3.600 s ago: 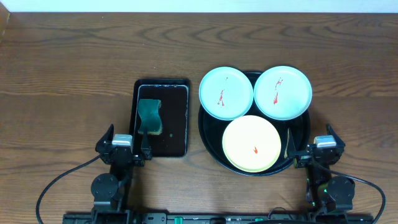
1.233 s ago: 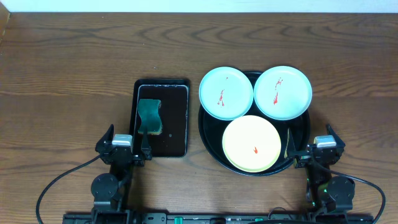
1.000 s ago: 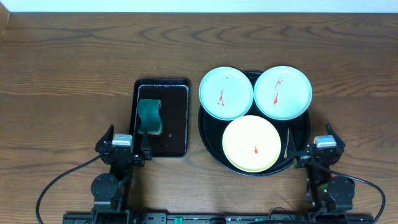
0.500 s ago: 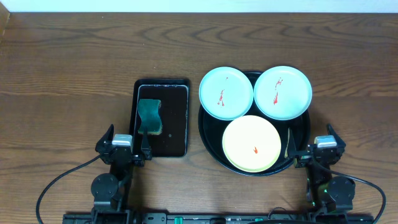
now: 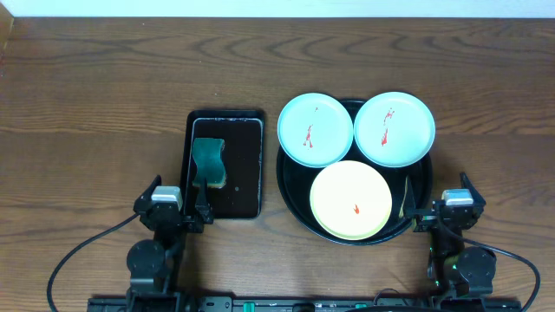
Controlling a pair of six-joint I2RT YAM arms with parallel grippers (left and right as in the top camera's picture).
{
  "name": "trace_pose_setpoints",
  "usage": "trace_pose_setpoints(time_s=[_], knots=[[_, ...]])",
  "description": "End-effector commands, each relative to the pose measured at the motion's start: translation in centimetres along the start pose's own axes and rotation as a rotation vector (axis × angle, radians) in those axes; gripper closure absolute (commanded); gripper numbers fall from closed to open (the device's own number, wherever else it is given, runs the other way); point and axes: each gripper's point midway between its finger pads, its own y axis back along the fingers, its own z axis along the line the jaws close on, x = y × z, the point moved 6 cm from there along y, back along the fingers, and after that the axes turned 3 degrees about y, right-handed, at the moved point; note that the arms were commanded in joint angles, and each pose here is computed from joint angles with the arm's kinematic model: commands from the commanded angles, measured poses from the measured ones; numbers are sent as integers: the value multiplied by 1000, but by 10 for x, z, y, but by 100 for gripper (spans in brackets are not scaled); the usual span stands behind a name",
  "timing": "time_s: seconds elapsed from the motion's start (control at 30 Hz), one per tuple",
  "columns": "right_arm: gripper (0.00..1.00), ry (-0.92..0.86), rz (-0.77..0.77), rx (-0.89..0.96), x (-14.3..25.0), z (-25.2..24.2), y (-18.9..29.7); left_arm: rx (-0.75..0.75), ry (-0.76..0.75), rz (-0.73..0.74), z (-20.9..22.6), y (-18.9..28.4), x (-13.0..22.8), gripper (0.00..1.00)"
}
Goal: Clean dirty plates on tray and stack at the side
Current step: 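Raise both arms from rest toward the sponge tray and plate tray, then lower the left gripper onto the green sponge and grasp it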
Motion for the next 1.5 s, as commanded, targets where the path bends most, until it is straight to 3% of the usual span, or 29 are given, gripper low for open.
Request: trace_pose_setpoints(time_s=[0.0,0.33,0.63,0.83,0.93,1.13,1.47], knots=[[1,-53,1,54,-3,-8,1,8,39,49,-2,1,-5,9],[1,-154,127,47,-21,-11,-3,-26,56,334,-5,1,-38,9],[1,-205,436,-51,-45,-6,-25,-75,140,616,-9,-4,-71,9],[1,-215,665,-101,-47,-1,-38,28,205,811,-24,-4,-67,9],[1,-235,705,-113,-48,0,-45,22,215,874,-24,-1,-58,9],[1,-307,709,-242,-50,16,-46,53,226,861,-28,-5,-60,9],[1,-341,771,-319,-39,27,-51,148,204,620,-35,-45,-93,9]])
